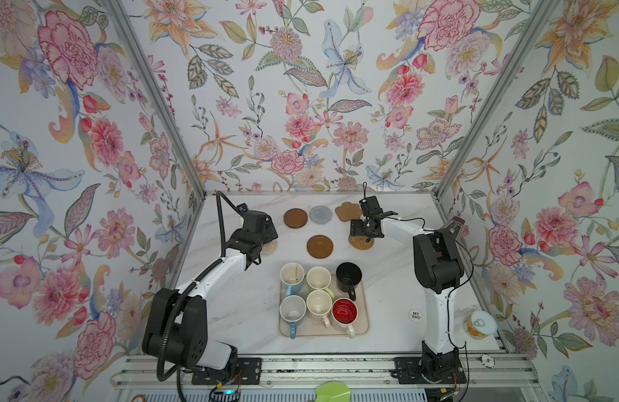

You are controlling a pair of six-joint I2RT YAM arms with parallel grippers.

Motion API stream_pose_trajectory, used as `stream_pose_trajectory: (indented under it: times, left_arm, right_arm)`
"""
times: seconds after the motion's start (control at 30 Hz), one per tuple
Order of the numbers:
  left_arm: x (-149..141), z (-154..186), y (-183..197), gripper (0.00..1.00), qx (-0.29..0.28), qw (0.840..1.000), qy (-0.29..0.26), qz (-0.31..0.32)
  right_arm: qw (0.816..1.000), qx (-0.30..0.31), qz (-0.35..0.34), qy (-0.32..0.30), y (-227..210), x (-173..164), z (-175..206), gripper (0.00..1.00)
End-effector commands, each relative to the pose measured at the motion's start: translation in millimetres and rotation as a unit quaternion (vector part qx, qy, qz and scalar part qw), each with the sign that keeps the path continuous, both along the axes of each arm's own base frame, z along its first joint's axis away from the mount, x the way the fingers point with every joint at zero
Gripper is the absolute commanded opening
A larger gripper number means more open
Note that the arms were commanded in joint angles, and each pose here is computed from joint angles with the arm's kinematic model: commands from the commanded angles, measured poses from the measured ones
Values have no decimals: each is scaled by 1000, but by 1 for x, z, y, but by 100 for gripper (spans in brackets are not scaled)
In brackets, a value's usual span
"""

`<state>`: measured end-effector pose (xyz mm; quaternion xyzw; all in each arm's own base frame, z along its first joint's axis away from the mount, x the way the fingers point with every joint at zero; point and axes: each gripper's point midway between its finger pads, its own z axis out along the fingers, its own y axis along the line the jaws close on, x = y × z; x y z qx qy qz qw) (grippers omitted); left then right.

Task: Place cups on coasters
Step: Move the coaster to the top-center of the table.

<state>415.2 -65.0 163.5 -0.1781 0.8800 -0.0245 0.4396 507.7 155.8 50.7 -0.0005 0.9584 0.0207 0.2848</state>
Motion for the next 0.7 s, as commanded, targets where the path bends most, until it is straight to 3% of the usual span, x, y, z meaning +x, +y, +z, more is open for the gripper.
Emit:
stream_pose_trajectory:
  times: [0.0,0.3,0.67]
  left_arm:
    - [-2,3,4,99,-11,1000,-7,8]
    - [-1,4,4,99,-13,1000,-8,5]
    - [-6,6,7,99,-17,1000,-12,10]
  right_arm:
    - [1000,-9,6,-19,-1,-11,34,92]
    - [1000,-10,5,27,-2,-49,7,91]
    - [999,-4,12,49,4,-48,-20,88]
